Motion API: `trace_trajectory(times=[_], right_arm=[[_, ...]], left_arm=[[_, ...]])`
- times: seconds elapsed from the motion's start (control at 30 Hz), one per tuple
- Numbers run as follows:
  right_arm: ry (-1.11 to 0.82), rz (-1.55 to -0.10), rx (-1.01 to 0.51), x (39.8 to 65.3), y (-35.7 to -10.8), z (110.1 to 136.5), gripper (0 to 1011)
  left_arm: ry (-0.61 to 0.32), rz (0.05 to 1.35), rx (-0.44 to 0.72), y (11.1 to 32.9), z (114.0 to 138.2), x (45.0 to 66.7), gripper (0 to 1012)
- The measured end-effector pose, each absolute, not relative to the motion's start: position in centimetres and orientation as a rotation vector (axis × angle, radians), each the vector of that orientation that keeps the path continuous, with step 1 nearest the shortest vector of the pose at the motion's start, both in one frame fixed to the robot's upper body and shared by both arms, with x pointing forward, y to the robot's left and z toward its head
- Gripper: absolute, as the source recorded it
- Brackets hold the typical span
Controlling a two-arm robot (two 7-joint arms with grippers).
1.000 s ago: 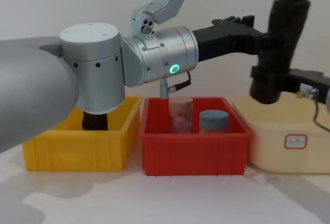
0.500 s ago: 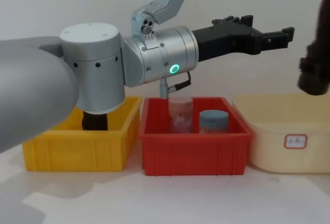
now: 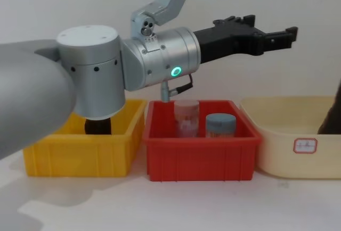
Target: Pick up the garbage bag with the one hand and transfer it to the other hand.
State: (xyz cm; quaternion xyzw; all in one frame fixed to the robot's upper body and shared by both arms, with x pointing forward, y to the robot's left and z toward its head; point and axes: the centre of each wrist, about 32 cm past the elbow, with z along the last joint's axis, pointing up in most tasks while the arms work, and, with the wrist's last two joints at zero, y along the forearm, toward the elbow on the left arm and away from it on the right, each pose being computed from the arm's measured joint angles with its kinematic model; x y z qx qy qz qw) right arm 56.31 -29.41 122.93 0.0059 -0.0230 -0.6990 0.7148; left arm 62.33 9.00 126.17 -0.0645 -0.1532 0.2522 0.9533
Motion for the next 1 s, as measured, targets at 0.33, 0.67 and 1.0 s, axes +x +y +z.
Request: trace_trajectory(times=[0.33,0.67,1.0], right_arm=[[-0.143,-1.531,0.025,56.0,-29.3,124.9,1000],[-0.205,-1.415,0.034,55.7,-27.3,126.3,1000],[-0.205,-1.275,0.014,55.3,-24.5,126.4,1000]], left_arm=[[-0.312,0.614,-0.163,10.4,125.5,61.5,1002],[-0.312,0.765,-0.209,12.6,124.7,60.5,1001],[-0.359,0.887,-0.248,14.5,124.2,59.8,1001]])
